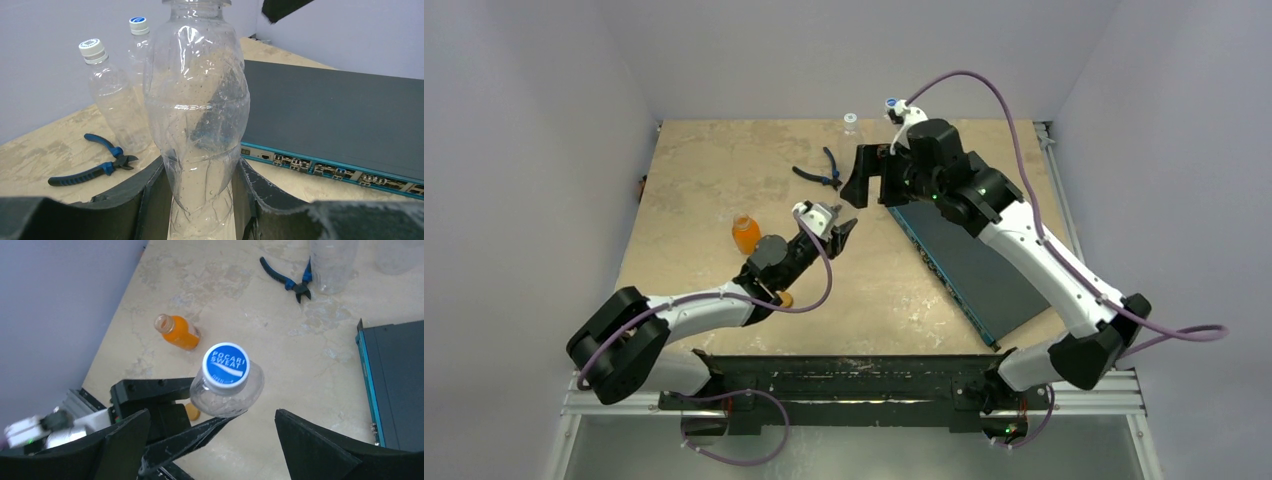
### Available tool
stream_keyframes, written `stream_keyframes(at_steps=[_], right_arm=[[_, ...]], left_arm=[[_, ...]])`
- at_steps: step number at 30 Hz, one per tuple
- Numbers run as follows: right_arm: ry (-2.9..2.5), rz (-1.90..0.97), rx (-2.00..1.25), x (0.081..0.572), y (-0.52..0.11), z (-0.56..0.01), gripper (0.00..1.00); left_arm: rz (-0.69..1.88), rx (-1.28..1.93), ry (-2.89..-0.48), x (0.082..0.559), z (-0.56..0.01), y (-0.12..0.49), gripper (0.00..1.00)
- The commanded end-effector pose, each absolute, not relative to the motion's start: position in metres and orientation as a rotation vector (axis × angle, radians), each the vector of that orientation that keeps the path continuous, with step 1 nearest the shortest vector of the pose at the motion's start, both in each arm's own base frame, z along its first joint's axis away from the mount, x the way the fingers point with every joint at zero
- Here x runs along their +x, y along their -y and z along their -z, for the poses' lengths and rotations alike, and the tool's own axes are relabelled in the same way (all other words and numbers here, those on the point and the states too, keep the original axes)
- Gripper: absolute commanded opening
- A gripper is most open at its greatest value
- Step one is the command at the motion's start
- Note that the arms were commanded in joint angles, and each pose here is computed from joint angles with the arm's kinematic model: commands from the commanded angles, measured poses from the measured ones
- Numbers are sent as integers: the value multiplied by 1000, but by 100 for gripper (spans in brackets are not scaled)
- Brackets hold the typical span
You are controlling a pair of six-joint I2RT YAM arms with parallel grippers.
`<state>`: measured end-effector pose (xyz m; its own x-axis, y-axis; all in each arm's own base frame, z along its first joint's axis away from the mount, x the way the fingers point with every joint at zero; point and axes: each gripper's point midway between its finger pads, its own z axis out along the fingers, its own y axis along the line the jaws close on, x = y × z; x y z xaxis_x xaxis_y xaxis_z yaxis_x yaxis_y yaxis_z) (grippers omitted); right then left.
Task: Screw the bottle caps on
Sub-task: Screw the bottle cap onto the plastic bottle.
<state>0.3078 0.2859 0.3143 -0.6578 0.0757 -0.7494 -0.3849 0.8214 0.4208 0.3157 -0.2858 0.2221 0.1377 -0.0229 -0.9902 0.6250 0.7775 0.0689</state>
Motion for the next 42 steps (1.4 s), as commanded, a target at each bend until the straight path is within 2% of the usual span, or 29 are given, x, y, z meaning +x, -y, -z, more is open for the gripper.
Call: stream_keyframes(at_steps=[1, 10, 18, 22, 32, 42], right_arm=[[-1968, -817, -407, 285, -284, -367, 99], [-1711, -897, -618, 249, -279, -414, 99], [-1652, -953, -727, 241, -285, -415, 77], [-1627, -1027, -722, 251, -273, -414, 70], [-1534, -1160, -806, 241, -284, -413, 70], [-1571, -1135, -765, 261, -284, -395, 67]], left_arm=[[598, 509, -1328, 308, -249, 282, 0], [792, 639, -1329, 283, -271, 278, 0], [902, 741, -1310, 251, -283, 274, 0], [920, 753, -1304, 243, -286, 271, 0], [950, 787, -1298, 238, -287, 274, 0], [960, 801, -1296, 235, -289, 274, 0]])
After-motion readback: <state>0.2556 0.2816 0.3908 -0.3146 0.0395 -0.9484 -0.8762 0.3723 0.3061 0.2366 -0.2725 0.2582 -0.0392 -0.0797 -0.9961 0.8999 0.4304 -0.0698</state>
